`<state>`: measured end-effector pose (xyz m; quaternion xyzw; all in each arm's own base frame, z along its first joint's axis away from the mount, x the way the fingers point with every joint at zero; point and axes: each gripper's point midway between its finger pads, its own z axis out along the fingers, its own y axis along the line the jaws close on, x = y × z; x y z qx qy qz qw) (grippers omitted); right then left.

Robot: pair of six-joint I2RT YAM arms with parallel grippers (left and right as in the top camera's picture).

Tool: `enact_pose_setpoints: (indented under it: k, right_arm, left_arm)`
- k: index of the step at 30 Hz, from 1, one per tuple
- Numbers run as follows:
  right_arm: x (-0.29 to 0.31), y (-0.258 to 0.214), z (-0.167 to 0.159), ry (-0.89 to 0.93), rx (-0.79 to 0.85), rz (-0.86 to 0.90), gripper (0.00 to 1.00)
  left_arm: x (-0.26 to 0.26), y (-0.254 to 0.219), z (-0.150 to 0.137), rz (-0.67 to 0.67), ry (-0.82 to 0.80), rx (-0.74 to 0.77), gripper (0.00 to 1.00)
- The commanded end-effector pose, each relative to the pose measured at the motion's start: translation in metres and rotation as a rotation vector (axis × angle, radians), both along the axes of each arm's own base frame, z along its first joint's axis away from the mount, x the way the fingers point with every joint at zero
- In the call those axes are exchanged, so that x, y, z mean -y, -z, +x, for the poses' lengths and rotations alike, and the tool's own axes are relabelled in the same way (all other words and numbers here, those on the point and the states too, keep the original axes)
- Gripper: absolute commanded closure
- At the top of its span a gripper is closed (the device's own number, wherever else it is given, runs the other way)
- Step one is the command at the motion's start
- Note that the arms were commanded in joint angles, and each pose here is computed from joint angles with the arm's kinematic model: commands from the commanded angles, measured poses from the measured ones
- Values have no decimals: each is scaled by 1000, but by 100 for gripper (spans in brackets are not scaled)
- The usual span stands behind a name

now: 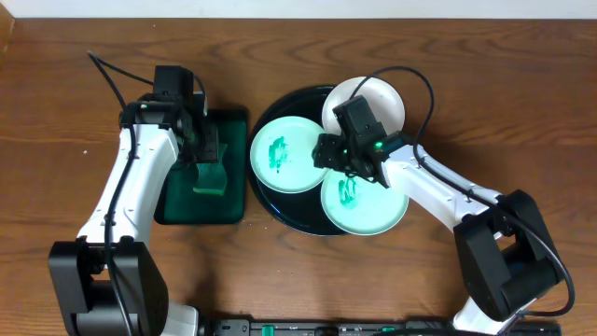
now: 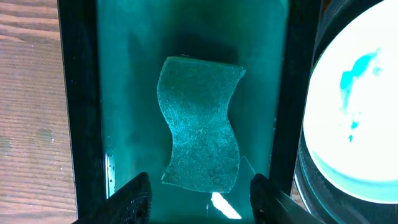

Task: Clean dirty plates on tray and stack at the side

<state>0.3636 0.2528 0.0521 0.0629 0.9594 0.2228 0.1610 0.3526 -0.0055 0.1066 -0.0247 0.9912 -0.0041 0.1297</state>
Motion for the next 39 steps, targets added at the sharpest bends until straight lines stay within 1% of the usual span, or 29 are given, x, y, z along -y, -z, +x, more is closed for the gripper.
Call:
enact_pose_setpoints:
  k: [1, 3, 11, 12, 14, 16, 17, 18, 20, 25, 29, 31, 34, 39]
  right_arm:
    - [-3, -4, 6, 18, 8, 23, 33]
    - [-3, 4, 6, 20, -5, 13, 35]
    - [-3, 43, 6, 18, -58, -15, 34]
    - [-4, 44, 7, 18, -57, -14, 35]
    - [-5, 46, 8, 18, -55, -12, 42]
    - [-5, 45, 9, 17, -49, -9, 72]
    - [-5, 45, 9, 18, -49, -10, 91]
    - [-5, 46, 9, 18, -50, -10, 98]
    - [-5, 46, 8, 18, -54, -13, 99]
    - [-4, 47, 7, 18, -58, -15, 99]
    - [-4, 47, 6, 18, -61, -18, 99]
    - [-3, 48, 6, 18, -65, -20, 99]
    - [-3, 48, 6, 15, -64, -21, 99]
    - [-2, 48, 4, 15, -70, -24, 99]
  left_arm:
    - [-1, 2, -2, 10, 6, -7, 48]
    - [-1, 3, -2, 10, 6, -7, 48]
    - [-1, 3, -2, 10, 6, -7, 48]
    - [-1, 3, -2, 9, 5, -7, 48]
    - [-1, 3, -2, 9, 5, -8, 48]
    - [-1, 3, -2, 9, 6, -8, 61]
    - [-1, 3, -2, 9, 6, -7, 63]
    - [-1, 3, -2, 9, 6, -7, 64]
    - [-1, 3, -2, 9, 6, -7, 67]
    - [-1, 3, -2, 10, 6, -7, 67]
    - [-1, 4, -2, 9, 6, -10, 60]
    - [3, 7, -3, -8, 11, -13, 53]
    - [8, 16, -4, -41, 19, -29, 47]
    - [14, 48, -15, -75, 23, -129, 48]
